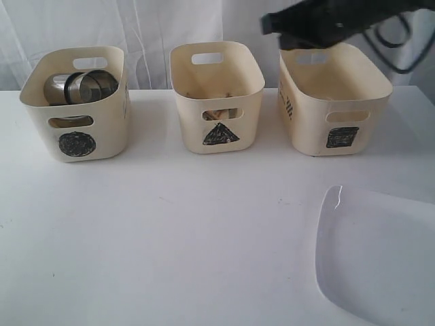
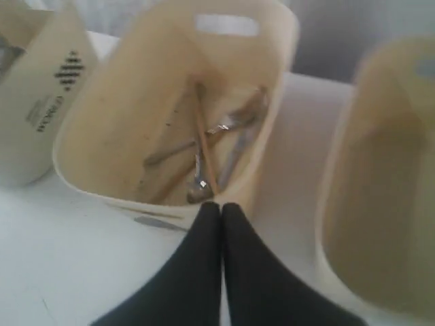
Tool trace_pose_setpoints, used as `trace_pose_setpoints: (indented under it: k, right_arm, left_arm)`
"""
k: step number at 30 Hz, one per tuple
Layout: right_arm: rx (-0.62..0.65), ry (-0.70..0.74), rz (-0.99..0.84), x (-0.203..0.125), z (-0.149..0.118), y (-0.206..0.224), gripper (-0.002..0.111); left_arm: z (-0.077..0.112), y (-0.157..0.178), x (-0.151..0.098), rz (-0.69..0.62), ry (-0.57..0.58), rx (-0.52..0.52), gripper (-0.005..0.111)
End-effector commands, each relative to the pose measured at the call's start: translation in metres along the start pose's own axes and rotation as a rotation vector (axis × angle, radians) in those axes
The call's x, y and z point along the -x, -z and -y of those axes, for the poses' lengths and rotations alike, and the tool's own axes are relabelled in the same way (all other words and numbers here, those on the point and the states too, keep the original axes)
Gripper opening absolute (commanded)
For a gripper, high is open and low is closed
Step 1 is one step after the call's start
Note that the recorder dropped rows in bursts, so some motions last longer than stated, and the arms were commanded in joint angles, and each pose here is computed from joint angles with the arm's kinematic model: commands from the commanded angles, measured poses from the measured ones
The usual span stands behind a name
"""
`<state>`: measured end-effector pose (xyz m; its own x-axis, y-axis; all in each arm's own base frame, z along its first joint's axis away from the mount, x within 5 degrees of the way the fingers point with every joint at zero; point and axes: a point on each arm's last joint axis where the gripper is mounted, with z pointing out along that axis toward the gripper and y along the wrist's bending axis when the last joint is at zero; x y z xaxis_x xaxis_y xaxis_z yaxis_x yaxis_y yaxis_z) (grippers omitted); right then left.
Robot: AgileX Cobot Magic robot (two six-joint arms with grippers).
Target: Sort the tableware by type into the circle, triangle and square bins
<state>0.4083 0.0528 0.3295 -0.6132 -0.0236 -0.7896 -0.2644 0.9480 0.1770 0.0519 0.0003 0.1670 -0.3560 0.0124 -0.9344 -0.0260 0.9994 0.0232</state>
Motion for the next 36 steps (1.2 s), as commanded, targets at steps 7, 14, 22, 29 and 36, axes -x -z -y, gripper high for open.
trace_pose_setpoints:
  k: [7, 14, 22, 29, 36]
  right_arm:
    - [-0.444, -0.137, 0.119, -0.056, 0.083, 0.145, 0.0]
    - [-0.638, -0.283, -0.215, -0.161, 0.134, 0.145, 0.0]
    - [-0.46, -0.093, -0.59, -0.218, 0.131, 0.122, 0.021]
    - [-0.484, -0.073, -0.545, -0.22, 0.141, 0.11, 0.059]
    - [-0.549, -0.117, -0.427, -0.22, 0.158, 0.091, 0.059]
  left_arm:
    - [0.0, 0.0, 0.0, 0.003, 0.013, -0.004, 0.0]
    - [0.0, 0.0, 0.0, 0.003, 0.013, -0.004, 0.0]
    - [0.0, 0.0, 0.0, 0.003, 0.013, -0.004, 0.0]
    - [0.0, 0.0, 0.0, 0.003, 0.013, -0.004, 0.0]
    - [0.0, 0.0, 0.0, 0.003, 0.013, -0.004, 0.0]
